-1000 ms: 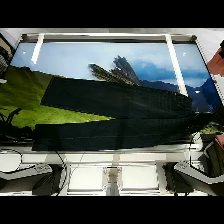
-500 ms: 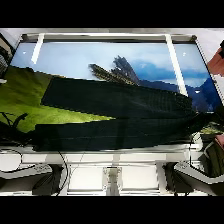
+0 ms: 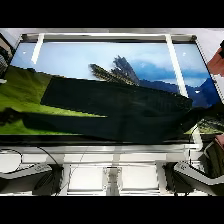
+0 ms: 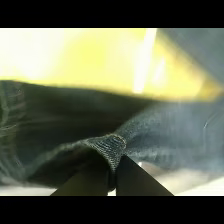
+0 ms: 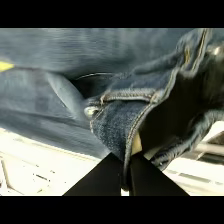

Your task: Fold the clothes and pants, and hang the long-sleeved shirts on hangers.

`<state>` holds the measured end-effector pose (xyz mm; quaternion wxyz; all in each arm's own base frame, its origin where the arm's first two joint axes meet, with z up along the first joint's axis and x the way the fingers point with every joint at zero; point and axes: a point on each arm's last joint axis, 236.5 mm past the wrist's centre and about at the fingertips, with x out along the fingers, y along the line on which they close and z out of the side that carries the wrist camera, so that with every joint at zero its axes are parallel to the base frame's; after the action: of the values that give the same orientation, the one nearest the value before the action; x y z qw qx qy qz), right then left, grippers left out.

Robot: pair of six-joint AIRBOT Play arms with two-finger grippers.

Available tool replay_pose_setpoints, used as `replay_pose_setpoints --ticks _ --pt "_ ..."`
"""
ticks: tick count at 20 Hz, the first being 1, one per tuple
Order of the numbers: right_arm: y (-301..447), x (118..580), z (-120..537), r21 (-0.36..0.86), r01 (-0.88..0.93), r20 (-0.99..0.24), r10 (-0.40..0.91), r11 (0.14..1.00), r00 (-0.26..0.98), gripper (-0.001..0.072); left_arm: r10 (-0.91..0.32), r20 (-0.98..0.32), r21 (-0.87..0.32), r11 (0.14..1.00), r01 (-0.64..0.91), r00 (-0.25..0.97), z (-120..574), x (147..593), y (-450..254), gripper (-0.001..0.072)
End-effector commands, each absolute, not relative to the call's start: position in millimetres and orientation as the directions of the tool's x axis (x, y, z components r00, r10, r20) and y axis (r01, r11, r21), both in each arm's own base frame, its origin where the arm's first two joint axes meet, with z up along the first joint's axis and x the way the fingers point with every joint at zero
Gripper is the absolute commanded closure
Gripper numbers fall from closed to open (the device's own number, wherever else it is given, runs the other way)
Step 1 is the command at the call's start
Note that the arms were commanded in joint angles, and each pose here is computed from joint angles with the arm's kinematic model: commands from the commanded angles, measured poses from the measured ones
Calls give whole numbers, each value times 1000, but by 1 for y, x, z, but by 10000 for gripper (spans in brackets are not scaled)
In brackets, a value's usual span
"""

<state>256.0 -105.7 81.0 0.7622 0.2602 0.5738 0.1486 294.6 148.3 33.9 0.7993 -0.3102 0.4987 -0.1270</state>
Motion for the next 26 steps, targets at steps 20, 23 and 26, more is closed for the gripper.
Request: replay_pose_setpoints --ticks 20,23,26 --pt "-213 224 56 302 483 -941 175 822 289 688 -246 -758 -508 804 -310 604 74 303 220 687" --pt "-217 206 30 259 534 -963 177 805 202 688 -236 -811 -442 846 -297 536 61 309 208 687" --pt "-218 206 21 263 545 -964 191 796 186 688 -211 -838 -409 853 -324 503 55 320 200 688"
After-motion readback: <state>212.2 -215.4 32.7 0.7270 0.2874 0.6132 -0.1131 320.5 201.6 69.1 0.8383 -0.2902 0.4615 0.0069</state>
